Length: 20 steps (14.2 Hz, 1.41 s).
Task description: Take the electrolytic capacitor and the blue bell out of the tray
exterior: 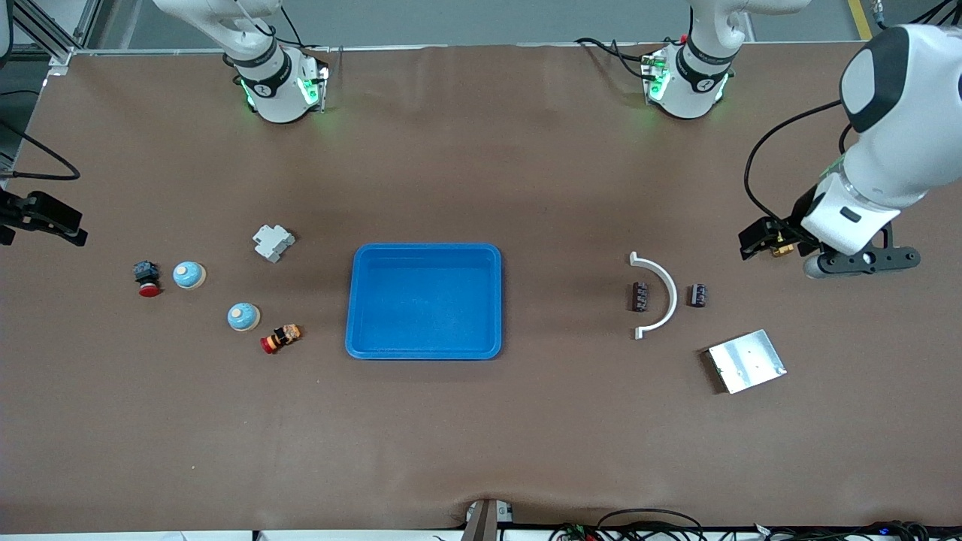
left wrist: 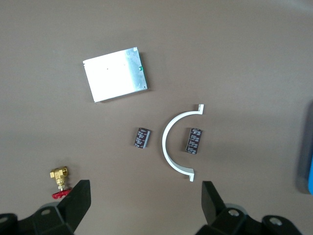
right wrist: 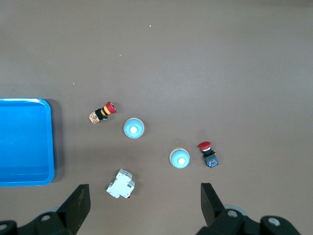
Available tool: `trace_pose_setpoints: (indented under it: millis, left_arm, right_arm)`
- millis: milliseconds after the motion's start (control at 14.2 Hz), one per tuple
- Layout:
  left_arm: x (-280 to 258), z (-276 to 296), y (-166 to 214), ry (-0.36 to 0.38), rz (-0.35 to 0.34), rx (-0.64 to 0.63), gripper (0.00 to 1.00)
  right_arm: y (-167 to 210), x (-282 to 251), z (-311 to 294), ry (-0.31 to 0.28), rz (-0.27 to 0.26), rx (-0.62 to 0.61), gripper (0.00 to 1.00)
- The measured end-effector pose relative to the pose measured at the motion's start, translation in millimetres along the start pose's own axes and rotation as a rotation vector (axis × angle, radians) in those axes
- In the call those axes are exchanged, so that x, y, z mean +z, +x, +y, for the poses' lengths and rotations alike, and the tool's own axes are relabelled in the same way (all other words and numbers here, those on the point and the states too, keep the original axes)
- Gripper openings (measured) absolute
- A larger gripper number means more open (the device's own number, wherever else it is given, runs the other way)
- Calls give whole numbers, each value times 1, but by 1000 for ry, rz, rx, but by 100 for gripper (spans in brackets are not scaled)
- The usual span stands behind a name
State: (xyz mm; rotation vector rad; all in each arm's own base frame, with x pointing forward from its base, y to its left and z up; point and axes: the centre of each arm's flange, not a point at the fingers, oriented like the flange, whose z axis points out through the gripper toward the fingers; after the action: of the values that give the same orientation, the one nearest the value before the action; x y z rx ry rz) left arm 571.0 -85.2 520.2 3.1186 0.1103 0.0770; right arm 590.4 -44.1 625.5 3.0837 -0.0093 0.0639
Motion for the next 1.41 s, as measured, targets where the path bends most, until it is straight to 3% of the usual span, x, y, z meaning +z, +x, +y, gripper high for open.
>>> trace_pose_setpoints:
  millis: [494,1411]
  left_arm:
    - [-12,-4,-3,39,13,138,100]
    - [-70,-11,-23,41,35,179,100]
  right_arm:
    - [-1,0,7,-1,-1,11,100]
    - [0,0,7,-1,2,11,100]
